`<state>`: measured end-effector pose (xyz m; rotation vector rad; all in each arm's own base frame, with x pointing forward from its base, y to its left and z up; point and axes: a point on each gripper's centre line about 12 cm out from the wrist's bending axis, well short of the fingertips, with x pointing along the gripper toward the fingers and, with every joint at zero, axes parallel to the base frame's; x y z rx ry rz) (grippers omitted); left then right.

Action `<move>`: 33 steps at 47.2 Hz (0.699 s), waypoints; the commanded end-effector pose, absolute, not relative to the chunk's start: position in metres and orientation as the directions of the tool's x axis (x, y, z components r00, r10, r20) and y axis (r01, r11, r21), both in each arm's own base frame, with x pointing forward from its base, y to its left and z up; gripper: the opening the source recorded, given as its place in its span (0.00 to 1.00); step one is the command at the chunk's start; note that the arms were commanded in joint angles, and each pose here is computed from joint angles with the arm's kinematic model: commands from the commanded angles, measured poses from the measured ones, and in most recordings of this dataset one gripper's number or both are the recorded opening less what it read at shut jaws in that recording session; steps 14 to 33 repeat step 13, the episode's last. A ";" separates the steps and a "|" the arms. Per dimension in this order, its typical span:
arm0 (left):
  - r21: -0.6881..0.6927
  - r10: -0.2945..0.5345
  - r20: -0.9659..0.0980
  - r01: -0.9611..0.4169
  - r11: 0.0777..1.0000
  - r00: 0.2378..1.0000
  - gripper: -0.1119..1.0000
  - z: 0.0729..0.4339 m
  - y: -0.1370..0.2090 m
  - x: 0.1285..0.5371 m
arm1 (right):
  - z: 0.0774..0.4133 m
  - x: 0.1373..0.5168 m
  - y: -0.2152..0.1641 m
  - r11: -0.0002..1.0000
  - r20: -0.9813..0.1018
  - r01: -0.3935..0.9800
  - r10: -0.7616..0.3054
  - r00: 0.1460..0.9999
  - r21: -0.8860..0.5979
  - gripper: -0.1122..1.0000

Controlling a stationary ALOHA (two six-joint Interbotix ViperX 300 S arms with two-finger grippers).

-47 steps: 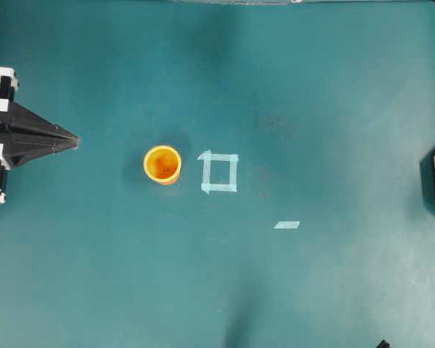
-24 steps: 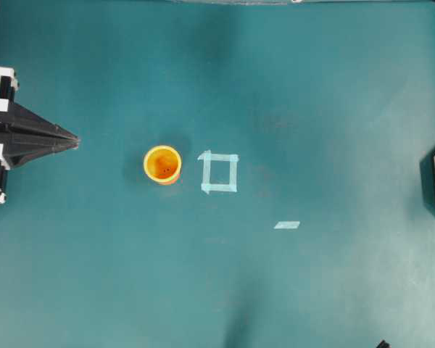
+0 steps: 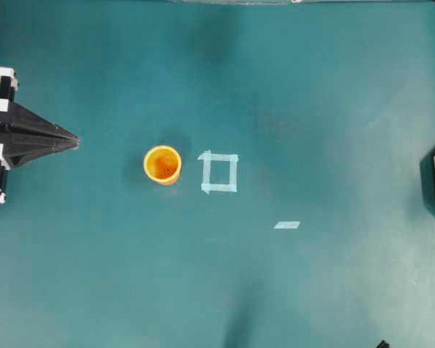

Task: Move the block backward with right arm.

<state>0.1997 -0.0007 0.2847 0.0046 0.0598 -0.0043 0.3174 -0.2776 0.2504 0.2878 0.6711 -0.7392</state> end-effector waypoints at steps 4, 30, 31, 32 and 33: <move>0.006 -0.006 -0.031 0.006 1.000 1.000 0.10 0.297 -0.001 0.202 | 0.264 0.319 -0.280 0.712 -0.622 0.702 -0.544 0.563 0.014 0.47; 0.006 -0.004 -0.029 0.005 1.000 1.000 0.10 0.297 -0.001 0.203 | 0.264 0.318 -0.281 0.710 -0.623 0.704 -0.544 0.562 0.014 0.47; 0.006 -0.004 -0.029 0.005 1.000 1.000 0.10 0.297 -0.001 0.203 | 0.264 0.318 -0.281 0.710 -0.623 0.704 -0.544 0.562 0.014 0.47; 0.006 -0.004 -0.029 0.005 1.000 1.000 0.10 0.297 -0.001 0.203 | 0.264 0.318 -0.281 0.710 -0.623 0.704 -0.544 0.562 0.014 0.47; 0.006 -0.004 -0.029 0.005 1.000 1.000 0.10 0.297 -0.001 0.203 | 0.264 0.318 -0.281 0.710 -0.623 0.704 -0.544 0.562 0.014 0.47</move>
